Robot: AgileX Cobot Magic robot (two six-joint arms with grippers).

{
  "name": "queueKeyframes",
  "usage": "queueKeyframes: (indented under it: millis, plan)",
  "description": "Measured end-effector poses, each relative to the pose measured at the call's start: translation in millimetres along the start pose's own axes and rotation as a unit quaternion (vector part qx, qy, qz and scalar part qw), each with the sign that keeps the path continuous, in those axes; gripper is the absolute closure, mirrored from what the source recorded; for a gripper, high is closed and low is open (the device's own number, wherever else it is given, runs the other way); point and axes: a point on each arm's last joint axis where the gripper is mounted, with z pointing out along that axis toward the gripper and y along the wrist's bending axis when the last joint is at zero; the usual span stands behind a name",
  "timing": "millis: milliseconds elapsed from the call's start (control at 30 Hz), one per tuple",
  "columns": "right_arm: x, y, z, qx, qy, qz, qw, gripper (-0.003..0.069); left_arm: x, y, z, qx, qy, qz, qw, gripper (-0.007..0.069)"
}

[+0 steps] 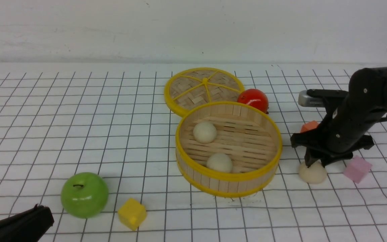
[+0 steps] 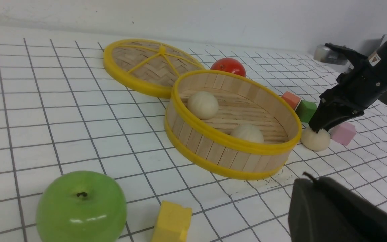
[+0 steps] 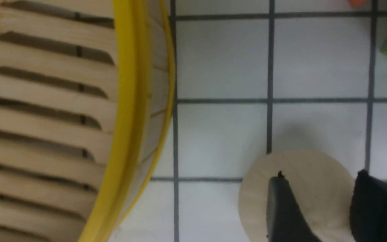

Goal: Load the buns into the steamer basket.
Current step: Use the right arm to grab a steamed stuffed bun, then use the right arm to put the steamed stuffed bun into the steamer

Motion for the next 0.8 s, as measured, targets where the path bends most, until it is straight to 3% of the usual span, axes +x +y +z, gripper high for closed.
queueKeyframes:
  millis: [167,333,367,433,633,800]
  plan:
    - [-0.8,0.0,4.7,-0.001,-0.002,0.001,1.000,0.0381,0.0,0.0,0.0,0.000,0.000,0.000,1.000,0.0627]
    - [-1.1,0.2,3.5,-0.001,0.000,-0.003,1.000,0.0507,0.1,0.0,0.0,0.000,0.001,0.001,1.000,0.0624]
    - [-0.4,0.3,0.2,-0.001,0.003,-0.011,1.000,0.0574,0.1,0.0,0.0,0.000,0.001,0.001,1.000,0.0624]
    - [-0.1,1.3,-9.7,-0.004,0.001,-0.016,1.000,0.0641,0.1,0.0,0.0,0.000,0.001,0.001,1.000,0.0624]
    - [-0.3,12.6,-54.9,-0.033,-0.040,-0.028,0.998,0.0653,0.2,0.0,0.0,0.000,0.001,0.001,1.000,0.0621]
    - [-4.4,54.3,-86.5,-0.111,-0.138,-0.068,0.982,0.0646,0.2,0.0,0.0,0.000,0.001,0.001,1.000,0.0615]
